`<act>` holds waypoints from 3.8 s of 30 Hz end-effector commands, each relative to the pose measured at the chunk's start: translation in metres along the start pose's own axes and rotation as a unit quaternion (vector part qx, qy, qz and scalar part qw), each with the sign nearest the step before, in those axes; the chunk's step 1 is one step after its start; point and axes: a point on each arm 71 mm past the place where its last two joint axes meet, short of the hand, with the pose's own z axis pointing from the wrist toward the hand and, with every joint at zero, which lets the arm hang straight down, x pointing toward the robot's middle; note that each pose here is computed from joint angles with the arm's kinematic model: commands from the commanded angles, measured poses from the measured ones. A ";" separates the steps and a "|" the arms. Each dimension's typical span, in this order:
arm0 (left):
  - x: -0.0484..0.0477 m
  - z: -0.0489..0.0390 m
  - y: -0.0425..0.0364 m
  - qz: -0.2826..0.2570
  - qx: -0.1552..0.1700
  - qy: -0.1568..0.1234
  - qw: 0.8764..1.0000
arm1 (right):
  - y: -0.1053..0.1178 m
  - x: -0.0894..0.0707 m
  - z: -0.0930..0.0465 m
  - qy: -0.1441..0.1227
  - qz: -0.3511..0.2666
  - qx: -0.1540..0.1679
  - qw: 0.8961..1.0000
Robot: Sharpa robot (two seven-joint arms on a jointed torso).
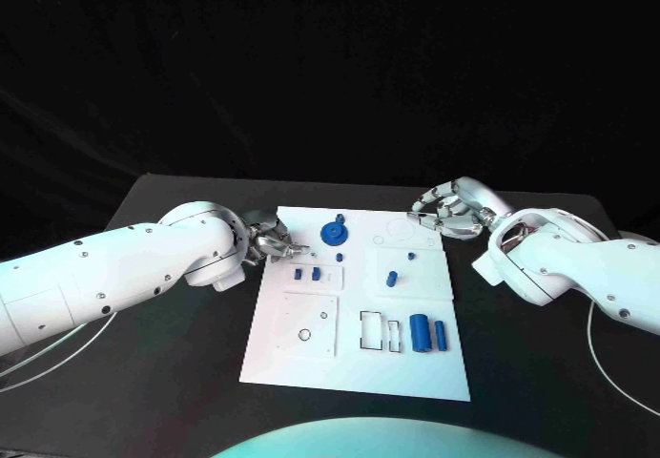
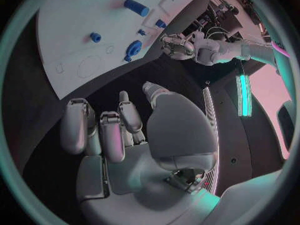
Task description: Assemble the parts on the task board
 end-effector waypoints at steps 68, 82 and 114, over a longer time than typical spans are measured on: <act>0.0387 0.0418 -0.0828 0.255 0.237 -0.038 0.937 | 0.001 0.005 0.001 0.000 -0.002 -0.011 1.000; 0.0417 0.0446 -0.0817 0.252 0.234 -0.024 0.939 | 0.001 0.006 0.002 0.002 -0.002 -0.010 1.000; 0.0370 0.0445 -0.0742 0.203 0.253 -0.041 0.945 | 0.001 0.006 0.001 0.004 -0.002 -0.010 1.000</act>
